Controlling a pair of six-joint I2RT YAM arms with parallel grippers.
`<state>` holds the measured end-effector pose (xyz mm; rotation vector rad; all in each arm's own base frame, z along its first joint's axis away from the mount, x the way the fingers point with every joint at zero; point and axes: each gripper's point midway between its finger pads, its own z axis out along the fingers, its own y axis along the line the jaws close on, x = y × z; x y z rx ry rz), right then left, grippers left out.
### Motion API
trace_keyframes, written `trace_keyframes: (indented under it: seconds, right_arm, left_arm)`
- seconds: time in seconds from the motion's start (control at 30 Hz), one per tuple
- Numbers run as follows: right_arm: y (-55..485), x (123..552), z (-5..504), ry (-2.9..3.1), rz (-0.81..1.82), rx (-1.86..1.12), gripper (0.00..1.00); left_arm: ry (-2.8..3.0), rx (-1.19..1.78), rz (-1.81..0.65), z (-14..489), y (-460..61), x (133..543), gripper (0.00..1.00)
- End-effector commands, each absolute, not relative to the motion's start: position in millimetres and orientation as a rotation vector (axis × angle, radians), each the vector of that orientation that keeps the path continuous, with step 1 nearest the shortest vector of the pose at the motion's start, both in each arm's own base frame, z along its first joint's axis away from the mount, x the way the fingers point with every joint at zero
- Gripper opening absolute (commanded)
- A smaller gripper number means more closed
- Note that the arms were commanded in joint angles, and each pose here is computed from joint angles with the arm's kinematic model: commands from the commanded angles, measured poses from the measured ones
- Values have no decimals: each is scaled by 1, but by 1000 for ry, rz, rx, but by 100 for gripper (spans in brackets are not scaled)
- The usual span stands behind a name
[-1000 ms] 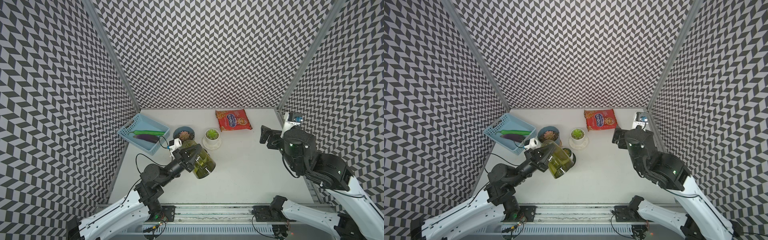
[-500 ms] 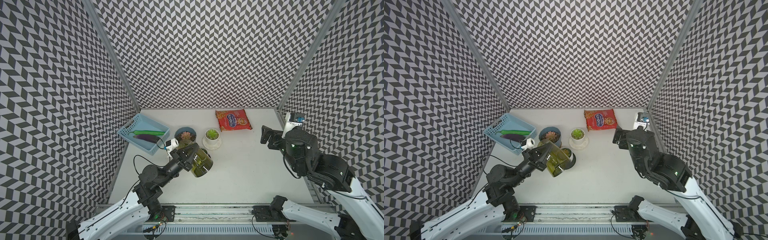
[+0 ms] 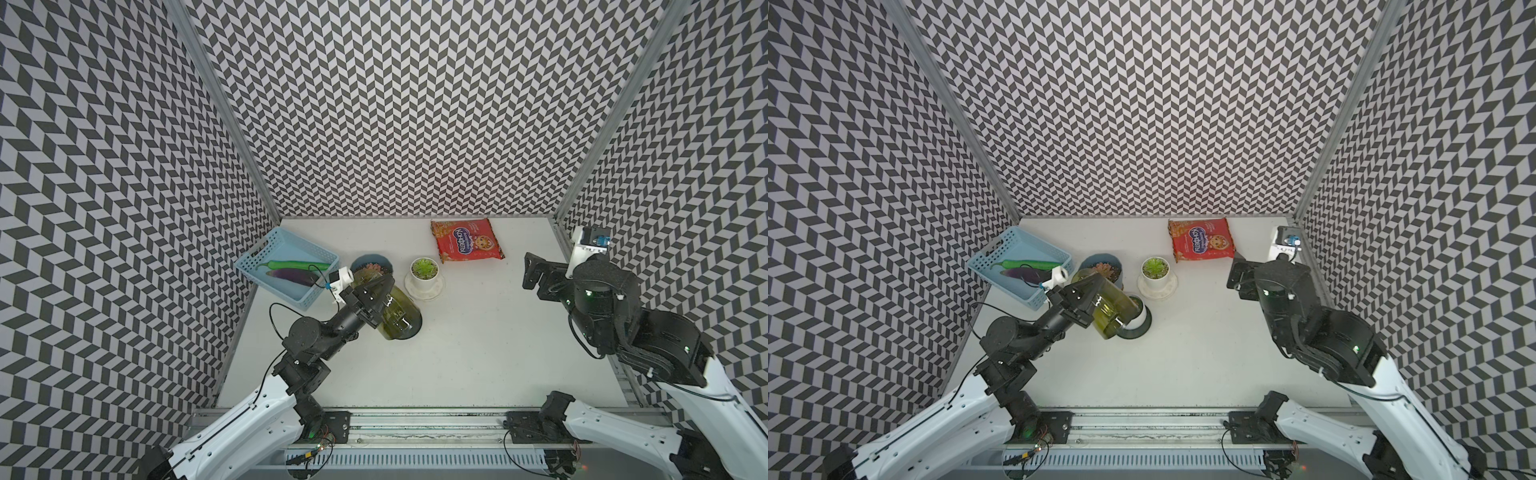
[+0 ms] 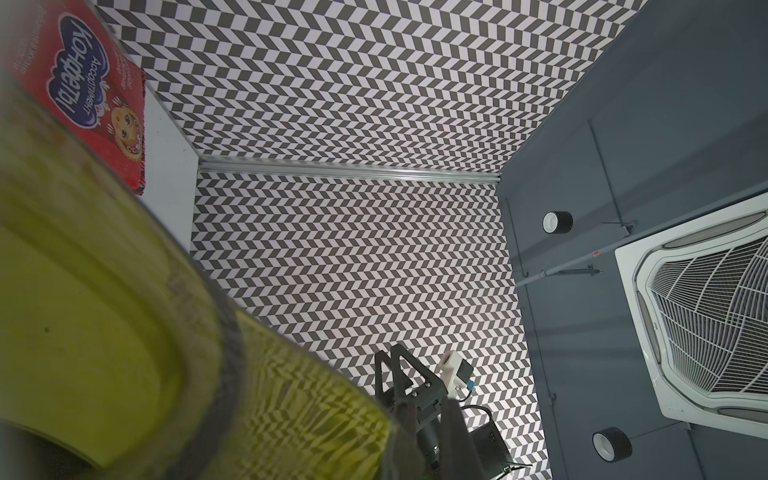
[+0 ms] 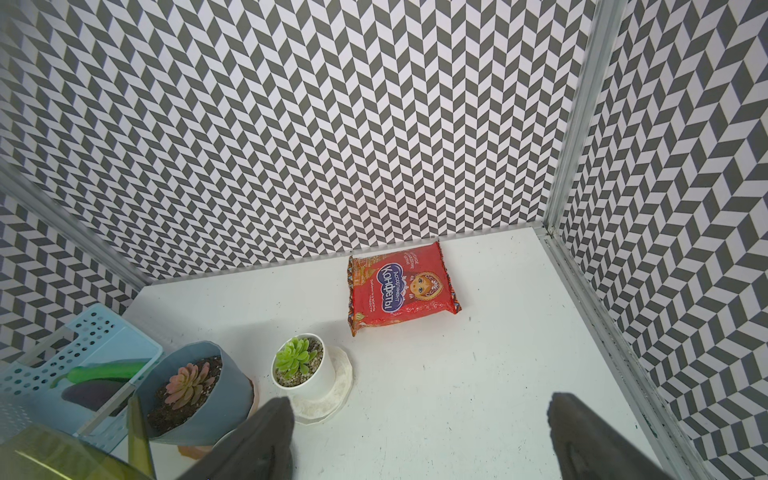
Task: Water the succulent around the soil edge
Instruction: Water the soil of the potted plant with water.
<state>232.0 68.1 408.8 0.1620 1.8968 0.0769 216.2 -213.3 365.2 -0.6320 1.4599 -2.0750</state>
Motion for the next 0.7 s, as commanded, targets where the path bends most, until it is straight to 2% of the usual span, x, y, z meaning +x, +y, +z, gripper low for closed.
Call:
trace_keyframes:
  seconds: [0.0,0.67]
  right_arm:
    - [66,231,418,1868,107,190,100]
    - [58,226,415,1868,100,209,100]
  left_arm:
    - [1478,-637,-2110,366,-217,220,0]
    - [1570,-443,-2073,376,-245,242,0]
